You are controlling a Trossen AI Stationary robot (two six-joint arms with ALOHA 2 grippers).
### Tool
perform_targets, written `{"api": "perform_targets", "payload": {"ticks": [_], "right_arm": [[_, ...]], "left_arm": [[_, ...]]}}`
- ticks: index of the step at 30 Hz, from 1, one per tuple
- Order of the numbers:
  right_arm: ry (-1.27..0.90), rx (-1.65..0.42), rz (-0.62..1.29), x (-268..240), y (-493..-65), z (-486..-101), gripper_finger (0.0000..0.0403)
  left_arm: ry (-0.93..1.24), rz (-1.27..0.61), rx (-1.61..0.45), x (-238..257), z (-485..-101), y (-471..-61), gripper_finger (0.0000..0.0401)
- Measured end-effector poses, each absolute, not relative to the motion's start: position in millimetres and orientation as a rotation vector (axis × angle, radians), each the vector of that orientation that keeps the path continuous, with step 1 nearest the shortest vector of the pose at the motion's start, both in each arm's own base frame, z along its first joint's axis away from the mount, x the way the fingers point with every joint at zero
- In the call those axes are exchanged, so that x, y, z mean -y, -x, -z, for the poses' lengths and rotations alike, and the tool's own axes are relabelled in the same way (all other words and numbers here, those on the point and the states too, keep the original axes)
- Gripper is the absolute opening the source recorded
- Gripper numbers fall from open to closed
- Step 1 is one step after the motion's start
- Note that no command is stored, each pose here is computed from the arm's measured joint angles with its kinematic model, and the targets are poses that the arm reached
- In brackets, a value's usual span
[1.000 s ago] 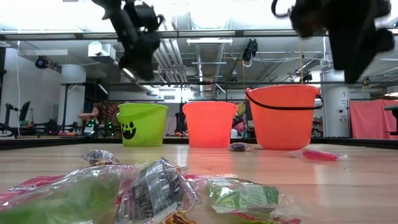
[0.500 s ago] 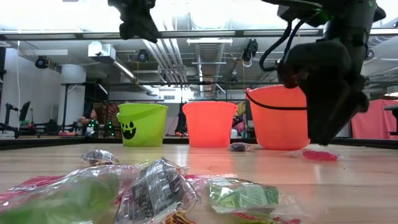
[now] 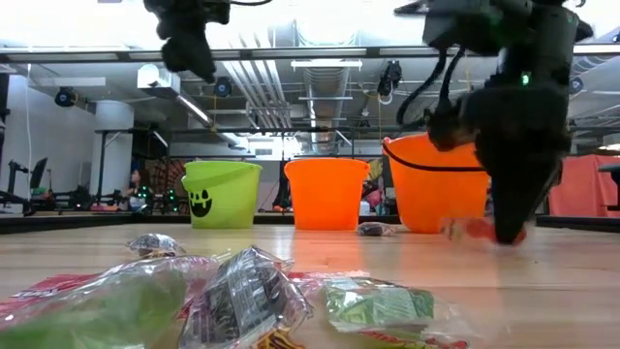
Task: Sort candy by brand, put in halloween buckets
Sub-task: Put the orange gummy into the left orange bucket
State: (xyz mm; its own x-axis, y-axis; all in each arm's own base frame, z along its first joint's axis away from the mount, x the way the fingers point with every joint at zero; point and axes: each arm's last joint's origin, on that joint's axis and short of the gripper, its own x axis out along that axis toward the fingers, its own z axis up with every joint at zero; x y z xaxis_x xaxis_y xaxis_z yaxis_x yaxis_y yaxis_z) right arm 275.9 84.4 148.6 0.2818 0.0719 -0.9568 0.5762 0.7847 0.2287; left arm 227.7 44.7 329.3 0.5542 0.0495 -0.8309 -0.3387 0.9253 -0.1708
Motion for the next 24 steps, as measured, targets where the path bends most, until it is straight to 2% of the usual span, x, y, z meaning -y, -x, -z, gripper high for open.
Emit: {"api": "perform_targets", "payload": {"ticks": [6,12,18,24], "right_arm": [[-0.622,-1.034,0.236,-60.2,-304.9,-218.9,0.0013],[-0.516,-0.79,0.299,17.4,-345.1,-277.2,0.0013],[-0.536,-0.752,0.481,110.3,-354.9,-298.7,0.0013],[-0.665,-0.864,0.439,164.1,-359.2,-282.3,0.004]], "left_arm": [[0.416,-0.147,-0.856,-6.5,-300.2,-223.0,0.0098],[0.467,-0.009,-0.755,29.3,-282.6,-220.6,0.0098],[0.447,0.06,-0.835,53.4,-262.5,-220.7,0.0098],[0.373,0.082,-0.931,65.8,-241.3,-232.9,0.011]]}}
